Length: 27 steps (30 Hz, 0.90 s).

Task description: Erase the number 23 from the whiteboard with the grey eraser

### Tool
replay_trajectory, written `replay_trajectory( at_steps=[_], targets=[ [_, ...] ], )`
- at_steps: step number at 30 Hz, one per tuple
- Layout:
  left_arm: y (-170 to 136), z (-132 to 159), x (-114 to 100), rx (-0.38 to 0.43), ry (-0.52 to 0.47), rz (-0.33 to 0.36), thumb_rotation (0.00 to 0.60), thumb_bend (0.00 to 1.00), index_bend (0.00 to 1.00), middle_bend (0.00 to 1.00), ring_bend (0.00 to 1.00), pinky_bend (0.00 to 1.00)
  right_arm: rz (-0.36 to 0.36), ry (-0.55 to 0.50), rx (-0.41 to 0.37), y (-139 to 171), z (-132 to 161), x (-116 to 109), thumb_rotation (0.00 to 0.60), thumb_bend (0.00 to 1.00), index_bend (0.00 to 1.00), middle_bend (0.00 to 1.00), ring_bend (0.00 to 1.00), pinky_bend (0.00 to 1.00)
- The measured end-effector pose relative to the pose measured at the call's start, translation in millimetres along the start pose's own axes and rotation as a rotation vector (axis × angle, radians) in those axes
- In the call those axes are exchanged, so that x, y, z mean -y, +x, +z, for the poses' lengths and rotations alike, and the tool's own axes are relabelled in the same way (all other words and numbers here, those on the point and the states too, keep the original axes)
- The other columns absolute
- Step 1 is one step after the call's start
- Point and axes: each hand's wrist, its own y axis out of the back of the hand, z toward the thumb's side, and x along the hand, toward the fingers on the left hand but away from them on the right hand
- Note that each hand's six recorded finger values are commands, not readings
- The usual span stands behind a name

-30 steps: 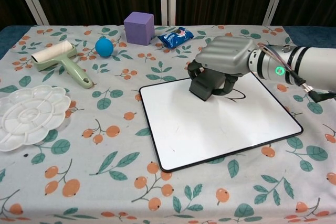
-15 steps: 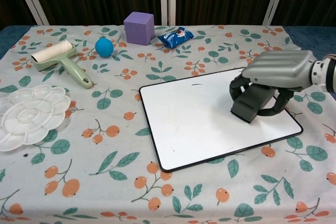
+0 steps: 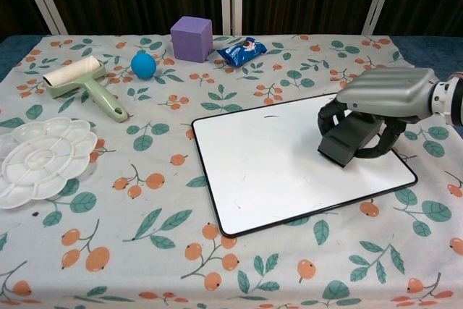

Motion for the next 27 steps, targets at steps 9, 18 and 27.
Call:
replay_trajectory(
  at_steps=[9,18,27],
  targets=[
    [0,-4,0,-0.01,0.005,-0.008,0.6,0.0,0.08,0.07,0.04,0.16,-0.012,-0.032,-0.038,-42,25,-9,0.6,0.34,0.89,0.72,0.63,0.53],
    [1,-7,2,-0.013,-0.002,-0.015,0.6,0.0,0.08,0.07,0.04,0.16,-0.043,-0.041,-0.007,-81,31,-25,0.6,0.34,0.89,0.72,0.63,0.53],
    [0,-12,0,-0.017,0.003,-0.016,0.6,0.0,0.08,0.07,0.04,0.16,-0.079,-0.078,0.069,-116,26,-42,0.6,0.34,0.89,0.72,0.63,0.53]
  ],
)
